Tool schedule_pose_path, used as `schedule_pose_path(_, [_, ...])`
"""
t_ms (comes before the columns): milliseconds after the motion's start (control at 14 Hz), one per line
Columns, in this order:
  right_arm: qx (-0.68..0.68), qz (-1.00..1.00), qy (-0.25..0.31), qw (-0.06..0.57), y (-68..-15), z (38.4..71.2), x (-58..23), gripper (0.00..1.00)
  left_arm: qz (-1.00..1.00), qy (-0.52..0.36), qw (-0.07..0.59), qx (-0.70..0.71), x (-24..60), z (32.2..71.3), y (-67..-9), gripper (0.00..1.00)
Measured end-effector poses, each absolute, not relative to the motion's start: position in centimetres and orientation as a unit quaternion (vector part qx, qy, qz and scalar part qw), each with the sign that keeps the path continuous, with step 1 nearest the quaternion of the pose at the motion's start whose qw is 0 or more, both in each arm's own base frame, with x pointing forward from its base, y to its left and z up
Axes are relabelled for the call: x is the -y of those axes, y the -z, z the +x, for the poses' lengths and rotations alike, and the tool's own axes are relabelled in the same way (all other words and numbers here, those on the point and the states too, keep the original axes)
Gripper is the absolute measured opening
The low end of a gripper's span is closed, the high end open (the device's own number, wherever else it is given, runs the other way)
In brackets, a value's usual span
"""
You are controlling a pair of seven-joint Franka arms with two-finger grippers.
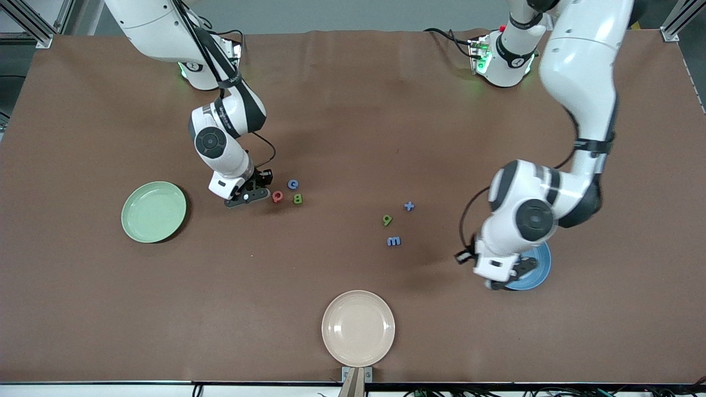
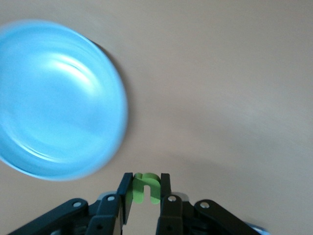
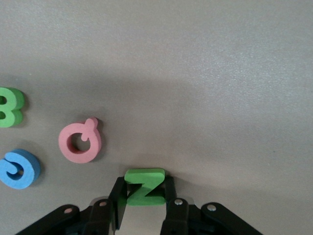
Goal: Sort upper and lower case letters into plates
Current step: 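Release the n onto the blue plate while the right gripper lifts the Z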
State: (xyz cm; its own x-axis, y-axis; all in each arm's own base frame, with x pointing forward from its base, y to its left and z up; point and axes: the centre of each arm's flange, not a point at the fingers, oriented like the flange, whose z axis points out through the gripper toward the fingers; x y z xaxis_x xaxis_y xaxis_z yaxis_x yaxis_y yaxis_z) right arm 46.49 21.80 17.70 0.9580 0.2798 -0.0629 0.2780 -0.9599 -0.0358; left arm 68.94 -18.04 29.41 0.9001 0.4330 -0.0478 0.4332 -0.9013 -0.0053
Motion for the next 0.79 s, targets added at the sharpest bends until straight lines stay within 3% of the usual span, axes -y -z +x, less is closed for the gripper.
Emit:
schedule_pose_path(215, [0.141,-0.989,-0.033,0.013,-17.7,46.5,-21.8,0.35,0.975,0.043,-0.010,-0.219,10.1,69.4,-27.2,0.26])
schedule_pose_path(573, [0.121,-0.992,-0.033,0.012,-20.3,48.9,-18.6,0.35,0.975,0.067,-0.039,-0.211,8.2,68.5,-23.3,0.26])
schedule_pose_path(788, [0.131,-0.991,-0.032,0.019,-25.0,51.4,-10.8,0.35,0.974,0.080,-0.050,-0.207,7.8,67.8,-21.6,0.37])
